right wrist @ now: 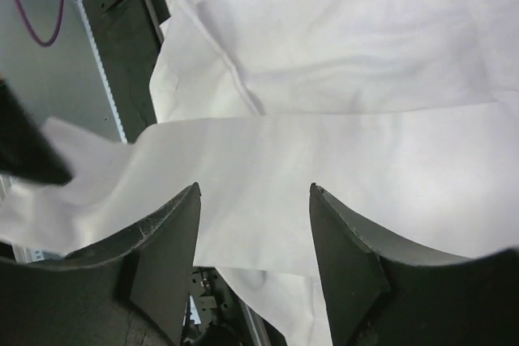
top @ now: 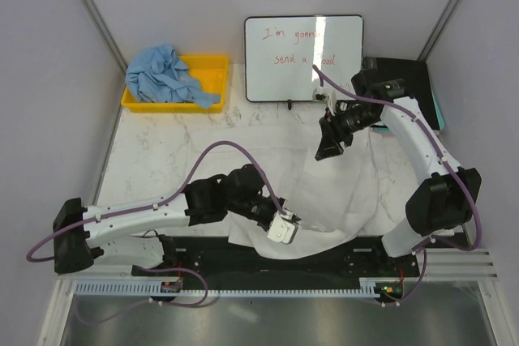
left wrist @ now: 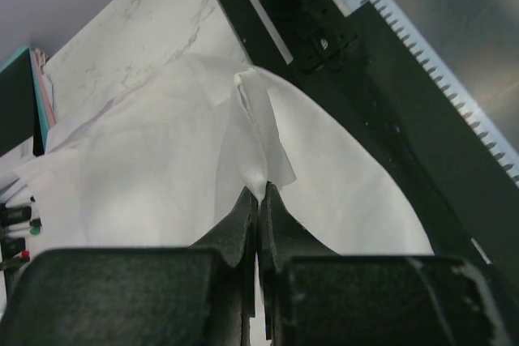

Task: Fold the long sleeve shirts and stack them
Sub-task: Fold the shirt

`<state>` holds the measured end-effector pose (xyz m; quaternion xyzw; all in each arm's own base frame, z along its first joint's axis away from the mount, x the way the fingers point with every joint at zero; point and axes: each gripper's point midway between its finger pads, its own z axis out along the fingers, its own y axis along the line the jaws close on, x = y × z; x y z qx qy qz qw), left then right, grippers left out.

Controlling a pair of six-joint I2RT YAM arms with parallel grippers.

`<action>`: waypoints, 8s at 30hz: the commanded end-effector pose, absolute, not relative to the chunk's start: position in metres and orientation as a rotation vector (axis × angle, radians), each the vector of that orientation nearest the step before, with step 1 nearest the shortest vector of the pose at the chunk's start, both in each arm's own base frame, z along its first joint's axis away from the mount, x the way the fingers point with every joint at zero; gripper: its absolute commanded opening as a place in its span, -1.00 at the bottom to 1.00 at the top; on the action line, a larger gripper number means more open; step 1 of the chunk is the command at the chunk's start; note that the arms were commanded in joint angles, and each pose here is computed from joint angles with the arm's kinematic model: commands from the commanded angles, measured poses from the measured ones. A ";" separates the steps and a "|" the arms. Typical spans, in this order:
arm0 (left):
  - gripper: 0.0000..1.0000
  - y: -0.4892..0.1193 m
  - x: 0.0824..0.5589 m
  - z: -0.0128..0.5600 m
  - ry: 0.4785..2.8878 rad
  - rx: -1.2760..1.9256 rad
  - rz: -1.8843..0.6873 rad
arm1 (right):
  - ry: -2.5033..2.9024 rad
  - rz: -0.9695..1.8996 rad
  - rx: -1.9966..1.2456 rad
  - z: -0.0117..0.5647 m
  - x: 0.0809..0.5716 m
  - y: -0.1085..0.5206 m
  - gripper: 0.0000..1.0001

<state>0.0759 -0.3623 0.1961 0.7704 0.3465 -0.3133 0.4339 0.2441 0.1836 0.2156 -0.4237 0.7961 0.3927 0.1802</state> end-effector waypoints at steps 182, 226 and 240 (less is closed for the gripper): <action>0.76 -0.073 0.291 0.215 2.069 0.413 -0.794 | 2.092 0.718 -1.743 0.129 0.126 0.305 0.64; 0.72 -0.067 0.271 0.167 2.099 0.667 -0.774 | 1.027 0.608 -2.927 0.108 -0.033 0.200 -0.39; 0.71 -0.076 0.238 0.133 2.026 1.021 -0.766 | 1.603 0.323 -2.411 0.131 0.125 0.171 0.43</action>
